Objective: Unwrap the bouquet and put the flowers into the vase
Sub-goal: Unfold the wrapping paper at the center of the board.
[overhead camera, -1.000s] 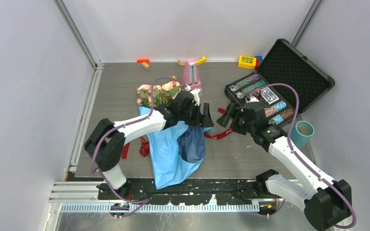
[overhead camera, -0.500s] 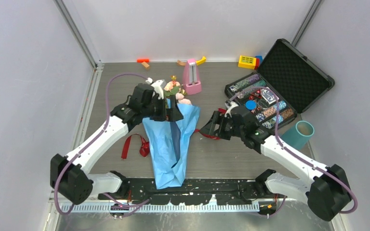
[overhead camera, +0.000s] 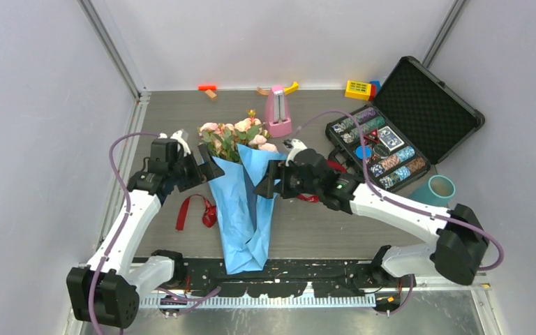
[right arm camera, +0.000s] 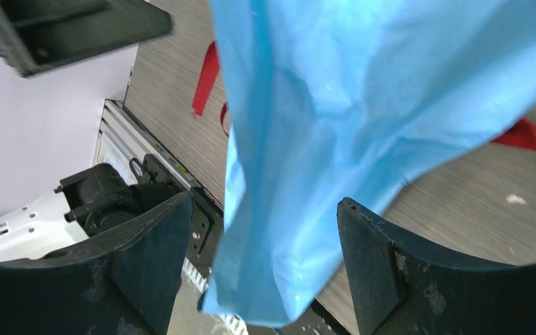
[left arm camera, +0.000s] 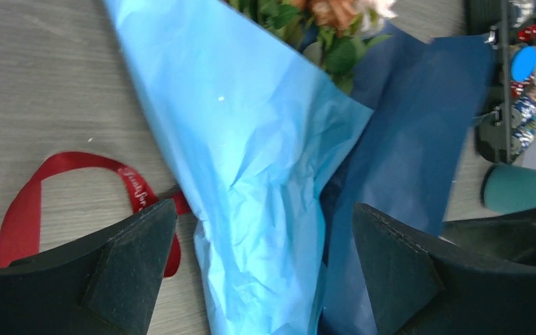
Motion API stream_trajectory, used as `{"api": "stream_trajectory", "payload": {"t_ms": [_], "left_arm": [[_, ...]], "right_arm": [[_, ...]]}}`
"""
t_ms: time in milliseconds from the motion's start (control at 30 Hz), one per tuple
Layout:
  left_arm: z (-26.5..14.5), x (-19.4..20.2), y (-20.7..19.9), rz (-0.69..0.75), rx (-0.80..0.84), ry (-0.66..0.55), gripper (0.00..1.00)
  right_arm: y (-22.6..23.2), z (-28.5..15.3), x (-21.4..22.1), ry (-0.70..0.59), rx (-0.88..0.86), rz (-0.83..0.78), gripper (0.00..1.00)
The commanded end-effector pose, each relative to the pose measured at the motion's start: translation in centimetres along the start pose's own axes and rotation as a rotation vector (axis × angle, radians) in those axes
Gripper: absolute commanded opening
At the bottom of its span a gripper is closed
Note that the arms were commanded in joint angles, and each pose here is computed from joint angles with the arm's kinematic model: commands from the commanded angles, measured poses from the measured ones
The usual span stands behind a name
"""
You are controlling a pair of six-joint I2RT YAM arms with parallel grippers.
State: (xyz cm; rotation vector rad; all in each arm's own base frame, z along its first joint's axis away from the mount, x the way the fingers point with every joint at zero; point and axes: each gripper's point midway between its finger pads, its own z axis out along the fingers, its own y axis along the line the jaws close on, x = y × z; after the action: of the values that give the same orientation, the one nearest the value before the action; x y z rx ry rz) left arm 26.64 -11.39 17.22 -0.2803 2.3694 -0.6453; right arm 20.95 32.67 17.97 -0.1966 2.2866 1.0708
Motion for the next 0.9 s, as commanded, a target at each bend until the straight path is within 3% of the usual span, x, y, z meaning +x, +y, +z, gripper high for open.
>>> {"api": "stream_trajectory", "payload": {"t_ms": [0,200,333,367,400,533,867], "left_arm": [[1.2,1.1,2.3,-0.097,-0.03,0.027,1.0],[4.6,2.6,3.3,-0.236,0.015,0.064,1.0],[6.3,2.5,3.3,-0.26,0.048,0.065,0.99],[6.8,2.6,3.4,-0.267,0.053,0.071,0.98],[7.1,2.6,3.4,-0.271,0.058,0.073,0.94],[8.3,3.4,4.6,-0.286,0.018,0.102,0.73],[11.7,3.8,6.1,-0.331,-0.008,0.118,0.1]], "right_arm": [[2.9,1.9,-2.8,-0.083,0.008,-0.099,0.8],[2.1,5.6,-2.8,-0.044,0.154,-0.172,0.73],[1.1,6.2,-3.0,-0.049,0.225,-0.167,0.52],[0.8,5.8,-3.5,-0.073,0.242,-0.165,0.4],[0.9,5.3,-3.9,-0.093,0.248,-0.16,0.28],[-0.9,3.3,-4.9,-0.15,0.325,-0.145,0.04],[-7.2,-1.4,-5.4,-0.19,0.444,-0.04,0.0]]}}
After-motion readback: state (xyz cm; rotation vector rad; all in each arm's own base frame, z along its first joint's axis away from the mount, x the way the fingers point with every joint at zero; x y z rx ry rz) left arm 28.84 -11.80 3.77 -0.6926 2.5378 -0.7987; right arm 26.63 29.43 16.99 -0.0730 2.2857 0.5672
